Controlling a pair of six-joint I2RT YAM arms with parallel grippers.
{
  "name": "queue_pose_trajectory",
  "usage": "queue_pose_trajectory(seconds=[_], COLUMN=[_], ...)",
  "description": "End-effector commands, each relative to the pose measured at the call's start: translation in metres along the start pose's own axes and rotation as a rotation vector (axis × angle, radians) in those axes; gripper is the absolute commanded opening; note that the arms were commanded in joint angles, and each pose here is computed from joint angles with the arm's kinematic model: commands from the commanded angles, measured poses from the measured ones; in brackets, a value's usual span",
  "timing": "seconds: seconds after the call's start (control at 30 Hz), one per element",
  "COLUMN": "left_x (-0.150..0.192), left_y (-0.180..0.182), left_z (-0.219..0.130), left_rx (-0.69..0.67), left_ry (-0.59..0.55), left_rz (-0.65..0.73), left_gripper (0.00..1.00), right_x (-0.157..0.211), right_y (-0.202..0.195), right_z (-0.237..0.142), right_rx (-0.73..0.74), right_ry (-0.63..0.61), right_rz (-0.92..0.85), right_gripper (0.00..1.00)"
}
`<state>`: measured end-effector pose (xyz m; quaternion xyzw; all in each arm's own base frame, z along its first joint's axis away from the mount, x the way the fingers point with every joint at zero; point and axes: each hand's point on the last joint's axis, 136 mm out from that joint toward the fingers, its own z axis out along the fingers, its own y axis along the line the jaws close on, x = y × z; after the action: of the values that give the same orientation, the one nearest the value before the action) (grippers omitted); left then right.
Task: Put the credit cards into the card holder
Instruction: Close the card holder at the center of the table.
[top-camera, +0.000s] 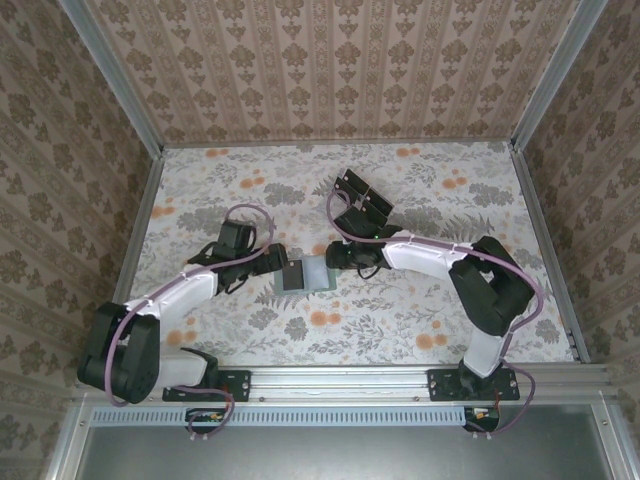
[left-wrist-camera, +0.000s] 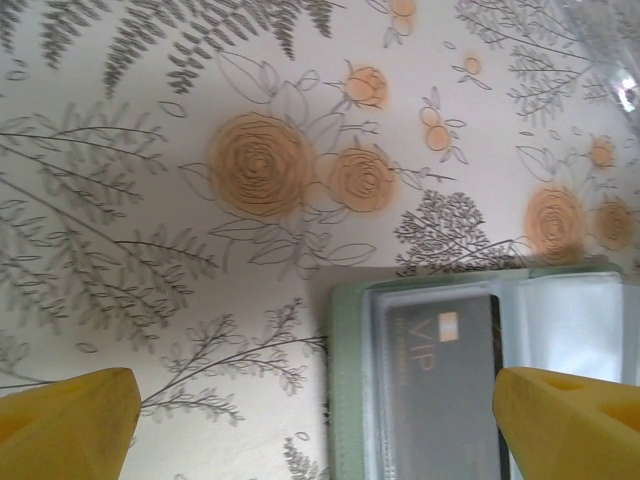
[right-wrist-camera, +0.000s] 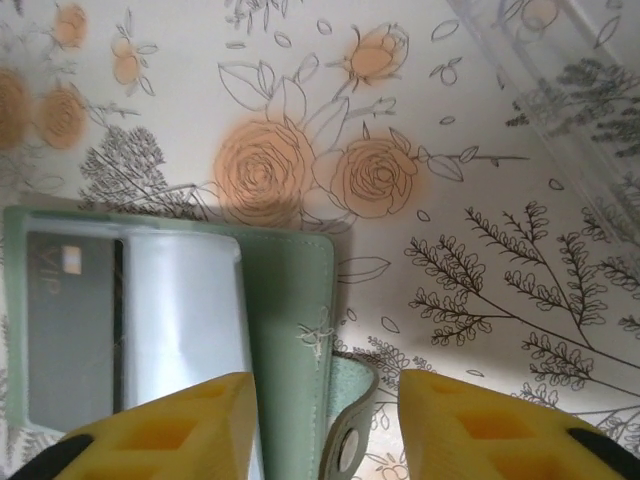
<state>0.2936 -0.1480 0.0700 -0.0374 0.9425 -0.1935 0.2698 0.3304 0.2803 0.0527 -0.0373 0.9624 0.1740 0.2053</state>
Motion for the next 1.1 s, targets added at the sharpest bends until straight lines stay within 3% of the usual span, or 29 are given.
queue_pose_trajectory(seconds=[0.0, 0.1, 0.23, 0.73, 1.07], left_x=[0.0, 0.004, 0.009, 0.029, 0.004], left_y=[-0.014, -0.02, -0.028, -0.042, -0.088], left_z=[0.007, 0.013, 0.022, 0.043, 0.0], left_rx=[0.099, 0.131, 0.161, 0.188, 0.377], left_ry=[0.0, 0.014, 0.033, 0.085, -0.025], left_rz=[-0.024, -0.025, -0.015, 0.014, -0.009], left_gripper=[1.0, 1.0, 1.0, 1.0, 1.0], right_x=[0.006, 0.012, 0.019, 0.029, 0.029], right_y=[-0.012, -0.016, -0.019, -0.018, -0.014], right_z=[0.009, 0.011, 0.013, 0.021, 0.032], right_rx=[0.033, 0.022, 0.009, -0.025, -0.062], right_ry=[0.011, 0.017, 0.018, 0.037, 0.049], right_rz=[0.001, 0.017, 0.034, 0.057, 0.076], right_gripper=[0.24, 0.1, 0.02, 0.0, 0.0])
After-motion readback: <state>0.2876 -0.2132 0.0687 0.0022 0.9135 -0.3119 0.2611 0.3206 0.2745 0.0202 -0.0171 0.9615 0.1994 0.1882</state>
